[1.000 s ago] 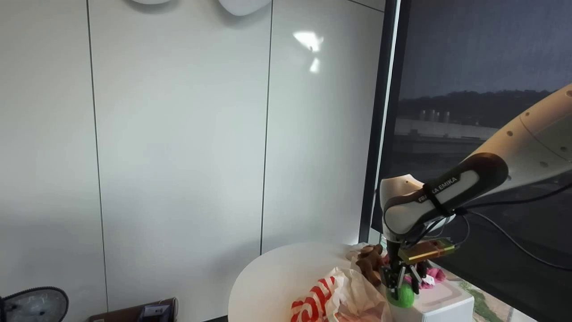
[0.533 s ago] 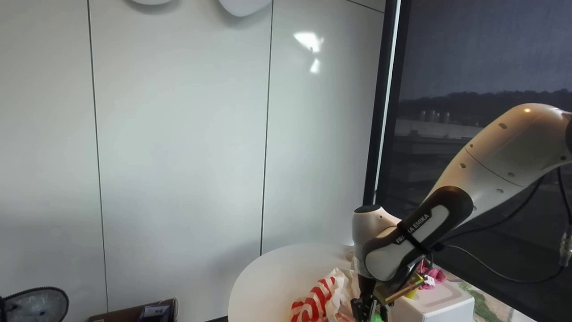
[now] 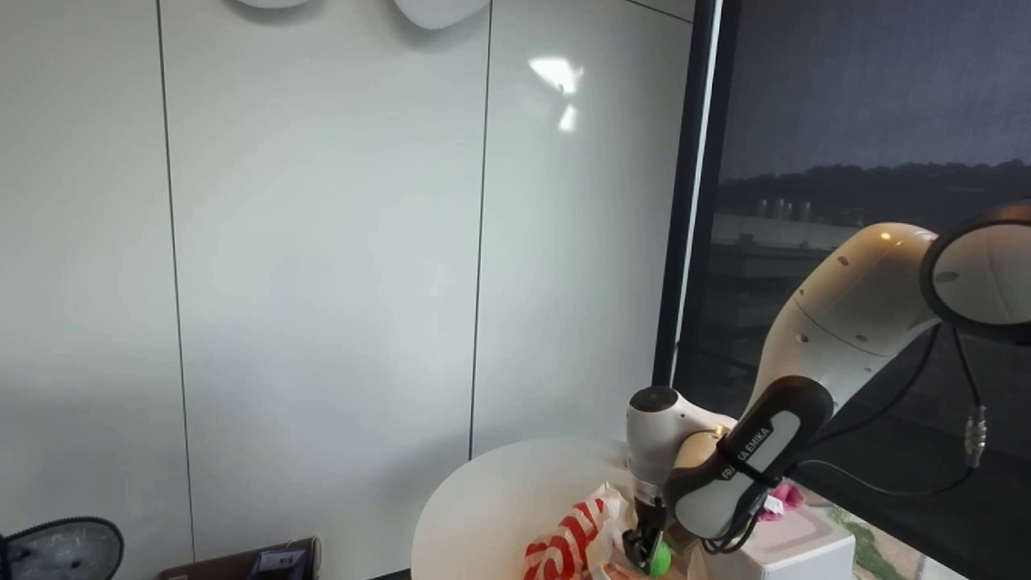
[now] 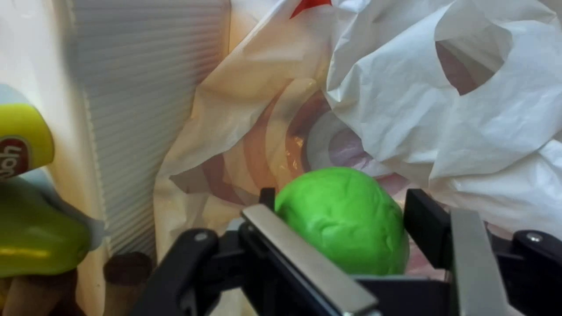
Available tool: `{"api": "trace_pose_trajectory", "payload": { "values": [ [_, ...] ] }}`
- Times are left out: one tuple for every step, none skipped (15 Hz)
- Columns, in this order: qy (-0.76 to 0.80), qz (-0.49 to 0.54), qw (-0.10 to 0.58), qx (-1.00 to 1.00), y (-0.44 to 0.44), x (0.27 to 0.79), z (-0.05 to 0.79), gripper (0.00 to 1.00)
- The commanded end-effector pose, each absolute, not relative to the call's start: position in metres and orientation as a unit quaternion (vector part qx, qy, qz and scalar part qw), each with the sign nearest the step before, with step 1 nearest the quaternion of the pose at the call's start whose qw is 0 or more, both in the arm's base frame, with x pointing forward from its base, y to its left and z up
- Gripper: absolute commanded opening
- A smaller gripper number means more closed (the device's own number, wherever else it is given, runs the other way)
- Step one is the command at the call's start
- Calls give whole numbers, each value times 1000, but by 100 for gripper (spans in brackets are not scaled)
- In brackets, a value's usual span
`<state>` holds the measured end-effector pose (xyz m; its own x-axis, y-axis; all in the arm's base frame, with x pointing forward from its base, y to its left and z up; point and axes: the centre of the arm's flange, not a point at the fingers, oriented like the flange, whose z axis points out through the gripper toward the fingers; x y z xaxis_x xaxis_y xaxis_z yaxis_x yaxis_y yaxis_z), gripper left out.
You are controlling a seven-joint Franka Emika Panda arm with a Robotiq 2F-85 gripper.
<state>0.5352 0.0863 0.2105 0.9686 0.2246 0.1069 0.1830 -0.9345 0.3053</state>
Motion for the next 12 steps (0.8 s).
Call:
{"api": "trace_pose_trajectory", "payload": {
  "values": [
    [48, 77, 124, 988, 77, 545, 224, 100],
    [25, 74, 114, 990, 70, 546, 233, 100],
    [3, 71, 103, 992, 64, 547, 241, 100],
    [-27, 74, 93, 992, 53, 550, 255, 100],
    [-58, 75, 88, 992, 43, 553, 266, 100],
    [-92, 82, 80, 989, 25, 557, 284, 100],
    [-122, 87, 71, 986, 9, 559, 300, 100],
    [-151, 96, 67, 982, -9, 561, 318, 100],
    [-180, 103, 67, 976, -25, 562, 333, 100],
    [-207, 108, 69, 970, -44, 561, 347, 100],
    [-233, 112, 71, 963, -60, 560, 357, 100],
    [-260, 105, 76, 957, -75, 558, 361, 100]
  ]
}}
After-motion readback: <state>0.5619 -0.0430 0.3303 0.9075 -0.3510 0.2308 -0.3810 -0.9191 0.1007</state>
